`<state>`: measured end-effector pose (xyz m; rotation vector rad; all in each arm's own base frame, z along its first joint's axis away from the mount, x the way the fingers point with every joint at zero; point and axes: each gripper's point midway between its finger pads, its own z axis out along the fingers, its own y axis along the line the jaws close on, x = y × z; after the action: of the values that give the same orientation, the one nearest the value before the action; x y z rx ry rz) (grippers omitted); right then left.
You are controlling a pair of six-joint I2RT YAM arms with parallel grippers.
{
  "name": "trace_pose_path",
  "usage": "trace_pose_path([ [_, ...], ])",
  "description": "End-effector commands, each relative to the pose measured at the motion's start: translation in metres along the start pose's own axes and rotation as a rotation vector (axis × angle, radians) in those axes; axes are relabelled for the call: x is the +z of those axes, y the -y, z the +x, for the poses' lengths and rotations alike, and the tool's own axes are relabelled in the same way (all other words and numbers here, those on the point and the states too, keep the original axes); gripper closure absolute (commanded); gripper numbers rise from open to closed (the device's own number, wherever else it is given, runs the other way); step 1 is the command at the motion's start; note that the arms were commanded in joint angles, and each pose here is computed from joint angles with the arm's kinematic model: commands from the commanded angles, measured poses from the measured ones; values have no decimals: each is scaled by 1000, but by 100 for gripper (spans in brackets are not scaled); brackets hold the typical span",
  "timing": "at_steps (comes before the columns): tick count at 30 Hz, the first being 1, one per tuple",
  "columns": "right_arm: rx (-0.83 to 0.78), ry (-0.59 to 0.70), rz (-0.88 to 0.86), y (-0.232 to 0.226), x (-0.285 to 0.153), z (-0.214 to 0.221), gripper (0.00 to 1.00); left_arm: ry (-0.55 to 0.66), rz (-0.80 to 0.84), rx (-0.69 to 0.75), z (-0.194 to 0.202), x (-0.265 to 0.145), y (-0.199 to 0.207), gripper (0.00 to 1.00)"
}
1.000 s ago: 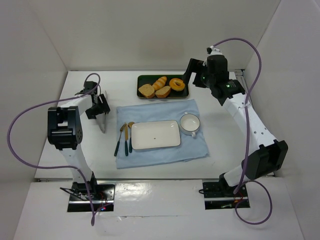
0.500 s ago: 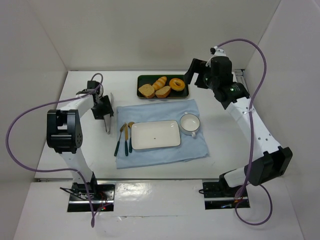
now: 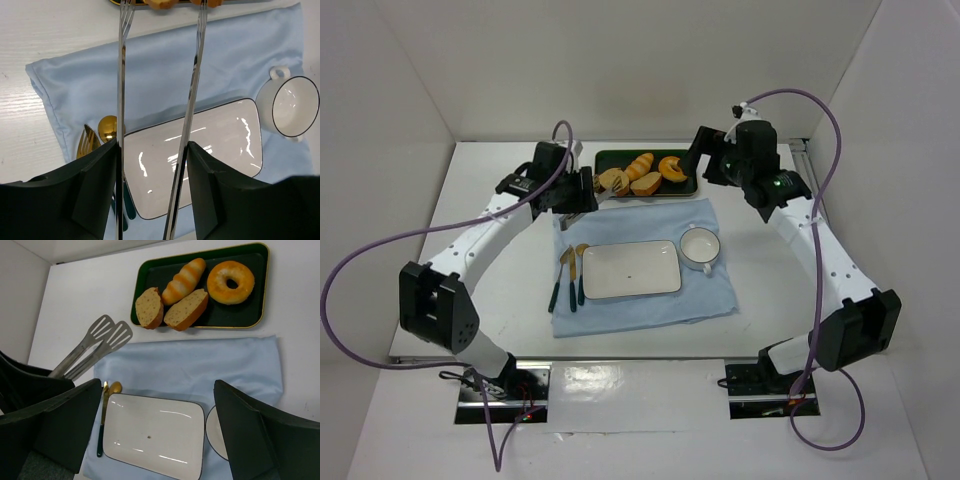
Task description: Place the bread
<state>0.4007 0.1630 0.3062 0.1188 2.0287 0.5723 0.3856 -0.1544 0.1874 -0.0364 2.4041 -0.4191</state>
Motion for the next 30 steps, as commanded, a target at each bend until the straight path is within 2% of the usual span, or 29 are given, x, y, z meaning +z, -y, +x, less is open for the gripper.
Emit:
trace_pose_path([
  [1, 14, 47, -60, -11, 2, -11, 0, 52, -43, 42, -14, -13, 15, 33],
  [11, 40, 32, -79, -3, -2, 3, 0, 98, -200, 211, -8, -31, 34, 30],
  [19, 65, 31, -108, -3, -8, 5, 0, 97, -414, 417, 5, -18, 29, 29],
  [24, 80, 35, -103, 3, -10, 4, 0, 90, -478, 506, 14, -1, 26, 29],
  [30, 93, 34, -105, 5, -13, 4, 0, 81, -477, 571, 21, 14, 30, 29],
])
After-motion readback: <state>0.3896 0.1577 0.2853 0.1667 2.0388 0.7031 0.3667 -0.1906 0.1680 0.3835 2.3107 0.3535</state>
